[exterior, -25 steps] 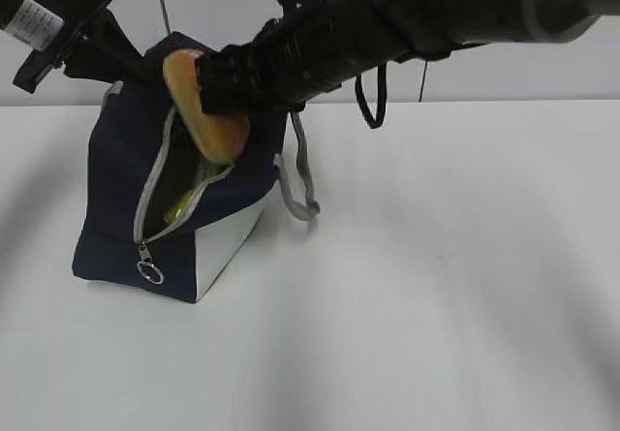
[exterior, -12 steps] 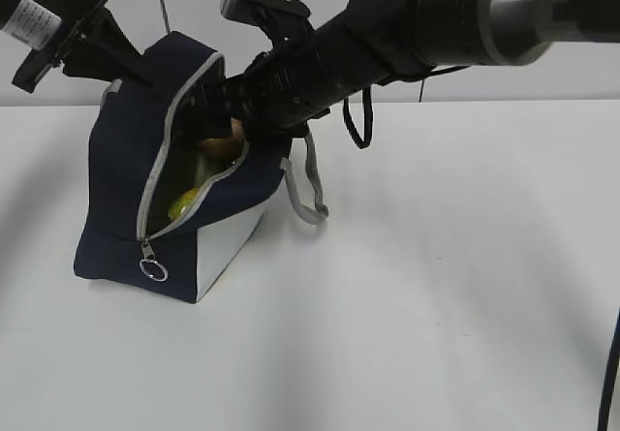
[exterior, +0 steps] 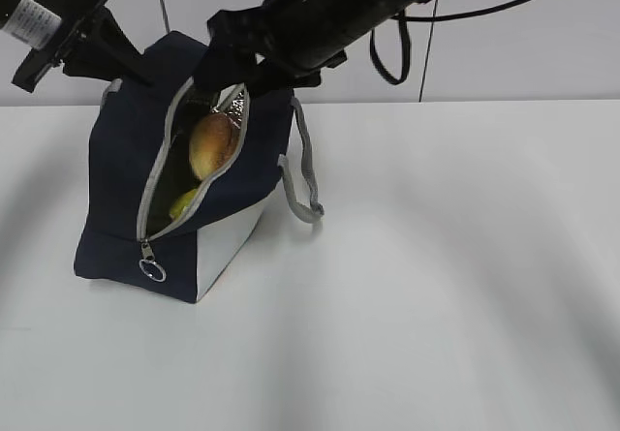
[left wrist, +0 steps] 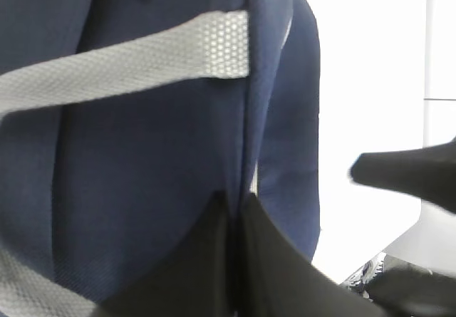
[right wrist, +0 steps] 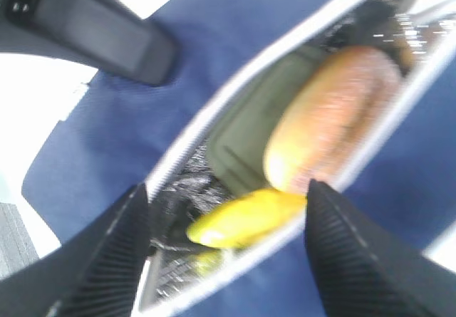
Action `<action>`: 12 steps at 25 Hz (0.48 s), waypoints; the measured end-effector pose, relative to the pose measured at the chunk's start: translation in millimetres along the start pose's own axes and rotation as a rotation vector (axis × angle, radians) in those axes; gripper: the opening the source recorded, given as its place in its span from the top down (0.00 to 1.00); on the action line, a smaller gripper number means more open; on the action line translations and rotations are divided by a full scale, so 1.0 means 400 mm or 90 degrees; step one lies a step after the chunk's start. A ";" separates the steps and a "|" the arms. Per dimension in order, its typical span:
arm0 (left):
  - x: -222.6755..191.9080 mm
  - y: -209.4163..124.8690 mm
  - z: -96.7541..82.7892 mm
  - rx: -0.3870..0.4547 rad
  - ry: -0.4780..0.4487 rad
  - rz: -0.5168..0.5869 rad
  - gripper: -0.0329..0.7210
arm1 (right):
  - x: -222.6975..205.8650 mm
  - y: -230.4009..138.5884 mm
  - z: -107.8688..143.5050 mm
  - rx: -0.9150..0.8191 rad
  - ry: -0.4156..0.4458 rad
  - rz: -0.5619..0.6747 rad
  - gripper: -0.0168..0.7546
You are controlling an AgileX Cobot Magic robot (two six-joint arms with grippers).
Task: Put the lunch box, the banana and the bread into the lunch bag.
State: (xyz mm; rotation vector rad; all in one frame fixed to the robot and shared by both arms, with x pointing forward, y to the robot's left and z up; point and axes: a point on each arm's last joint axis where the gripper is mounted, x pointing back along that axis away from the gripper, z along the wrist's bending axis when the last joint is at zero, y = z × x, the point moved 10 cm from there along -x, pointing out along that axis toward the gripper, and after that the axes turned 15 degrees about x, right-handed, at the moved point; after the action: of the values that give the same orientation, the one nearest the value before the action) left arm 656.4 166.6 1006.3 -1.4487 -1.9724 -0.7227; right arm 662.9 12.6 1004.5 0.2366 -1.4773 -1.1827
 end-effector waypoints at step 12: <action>0.000 0.000 0.000 0.000 0.000 0.000 0.96 | 0.064 -0.078 -0.104 -0.118 0.000 0.057 0.49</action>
State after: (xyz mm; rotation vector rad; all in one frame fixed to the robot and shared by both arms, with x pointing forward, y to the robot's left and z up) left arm 656.4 166.6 1006.3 -1.4487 -1.9724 -0.7227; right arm 675.5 -42.0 989.5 0.0423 -1.3546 -1.2376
